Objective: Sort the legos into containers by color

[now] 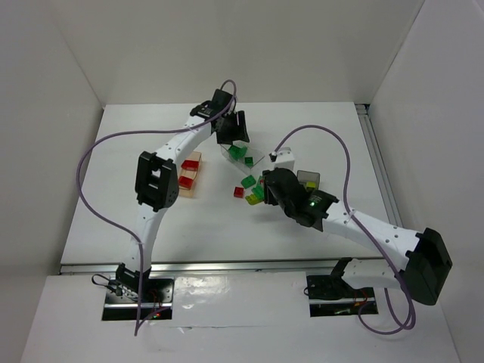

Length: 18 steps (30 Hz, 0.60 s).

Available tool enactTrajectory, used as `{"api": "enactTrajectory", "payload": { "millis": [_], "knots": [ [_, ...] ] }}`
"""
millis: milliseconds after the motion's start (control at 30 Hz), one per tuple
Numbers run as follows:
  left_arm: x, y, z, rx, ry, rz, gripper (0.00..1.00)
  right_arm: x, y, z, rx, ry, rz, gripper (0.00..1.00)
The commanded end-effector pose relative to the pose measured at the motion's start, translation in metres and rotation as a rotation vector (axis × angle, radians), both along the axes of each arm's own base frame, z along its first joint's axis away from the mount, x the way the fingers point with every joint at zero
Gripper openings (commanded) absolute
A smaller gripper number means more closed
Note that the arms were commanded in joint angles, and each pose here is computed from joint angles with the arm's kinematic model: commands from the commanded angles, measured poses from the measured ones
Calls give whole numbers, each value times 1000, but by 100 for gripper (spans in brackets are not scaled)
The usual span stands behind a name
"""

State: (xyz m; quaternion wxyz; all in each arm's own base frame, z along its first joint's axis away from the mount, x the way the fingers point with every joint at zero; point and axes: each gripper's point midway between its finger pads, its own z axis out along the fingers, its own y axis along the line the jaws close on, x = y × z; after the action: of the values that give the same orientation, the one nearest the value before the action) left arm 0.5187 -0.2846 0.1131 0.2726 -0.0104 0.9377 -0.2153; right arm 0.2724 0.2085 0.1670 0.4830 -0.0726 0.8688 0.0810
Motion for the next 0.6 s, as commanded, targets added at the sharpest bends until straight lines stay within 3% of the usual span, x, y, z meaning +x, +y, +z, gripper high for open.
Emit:
{"api": "enactTrajectory", "payload": {
  "millis": [0, 167, 400, 500, 567],
  "knots": [
    [-7, 0, 34, 10, -54, -2, 73, 1, -5, 0, -5, -7, -35, 23],
    [-31, 21, 73, 37, -97, 24, 74, 7, 12, -3, 6, 1, 12, 23],
    [-85, 49, 73, 82, -79, -14, 70, 16, 38, 7, 42, 9, 67, 23],
    [-123, 46, 69, -35, -8, -104, 90, 14, 49, 9, 85, 11, 111, 23],
    [-146, 48, 59, -89, 33, -141, 90, 14, 52, 10, 115, 8, 129, 24]
  ]
}}
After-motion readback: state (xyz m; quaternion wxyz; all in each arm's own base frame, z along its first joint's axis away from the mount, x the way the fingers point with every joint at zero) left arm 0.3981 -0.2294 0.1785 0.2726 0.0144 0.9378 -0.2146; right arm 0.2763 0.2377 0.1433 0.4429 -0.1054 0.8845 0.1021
